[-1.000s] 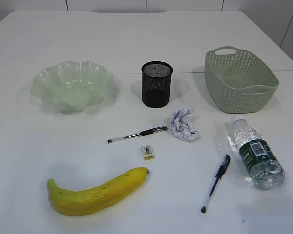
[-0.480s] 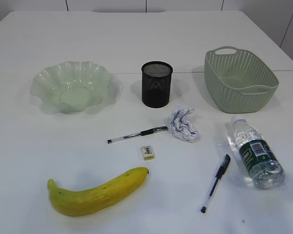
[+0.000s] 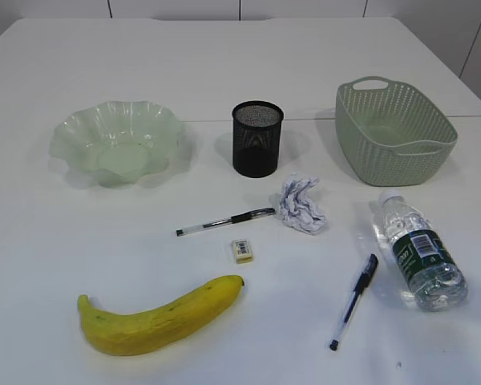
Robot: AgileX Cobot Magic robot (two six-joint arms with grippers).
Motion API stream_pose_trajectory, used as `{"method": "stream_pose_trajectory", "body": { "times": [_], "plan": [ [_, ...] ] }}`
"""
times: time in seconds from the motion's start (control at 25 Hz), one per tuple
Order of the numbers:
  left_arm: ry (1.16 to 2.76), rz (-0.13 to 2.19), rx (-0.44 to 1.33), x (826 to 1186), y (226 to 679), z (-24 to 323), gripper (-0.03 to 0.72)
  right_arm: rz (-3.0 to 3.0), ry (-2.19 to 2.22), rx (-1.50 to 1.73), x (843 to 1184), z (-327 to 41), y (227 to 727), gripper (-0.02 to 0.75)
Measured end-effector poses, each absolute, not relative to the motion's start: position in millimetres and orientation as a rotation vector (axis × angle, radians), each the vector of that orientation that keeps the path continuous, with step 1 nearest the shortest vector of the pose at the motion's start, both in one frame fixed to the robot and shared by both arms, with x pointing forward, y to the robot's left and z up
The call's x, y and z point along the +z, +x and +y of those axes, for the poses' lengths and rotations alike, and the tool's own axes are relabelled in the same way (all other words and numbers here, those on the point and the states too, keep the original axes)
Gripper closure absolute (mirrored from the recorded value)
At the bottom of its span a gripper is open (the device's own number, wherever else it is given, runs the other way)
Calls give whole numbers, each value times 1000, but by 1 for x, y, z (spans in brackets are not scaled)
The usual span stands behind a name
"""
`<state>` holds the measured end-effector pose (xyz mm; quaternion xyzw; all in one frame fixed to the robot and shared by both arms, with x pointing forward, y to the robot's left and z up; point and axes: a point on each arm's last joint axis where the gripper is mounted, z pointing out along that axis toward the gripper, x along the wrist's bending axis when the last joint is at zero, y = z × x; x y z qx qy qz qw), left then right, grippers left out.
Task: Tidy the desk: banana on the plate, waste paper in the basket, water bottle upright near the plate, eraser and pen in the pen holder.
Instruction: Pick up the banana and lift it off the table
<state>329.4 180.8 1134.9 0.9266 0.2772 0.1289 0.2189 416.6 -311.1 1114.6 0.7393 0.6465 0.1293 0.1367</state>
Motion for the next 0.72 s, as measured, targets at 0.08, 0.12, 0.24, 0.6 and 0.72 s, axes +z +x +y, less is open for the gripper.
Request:
{"method": "stream_pose_trajectory", "body": {
  "times": [0.08,0.12,0.24,0.6,0.72],
  "plan": [
    [2523,752,317,1152,333,168,251,1874,2143,370,1114,-311,419,305],
    [2523,733,307,1156,334,161,251,1874,2142,370,1114,-311,419,304],
    [2545,654,300,1163,338,141,251,1877,2136,365,1114,-312,419,305],
    [2665,531,497,1152,353,124,251,1873,2115,331,1114,-314,418,305],
    [2669,575,599,1152,365,130,251,1873,2114,329,1114,-314,418,305]
  ]
}}
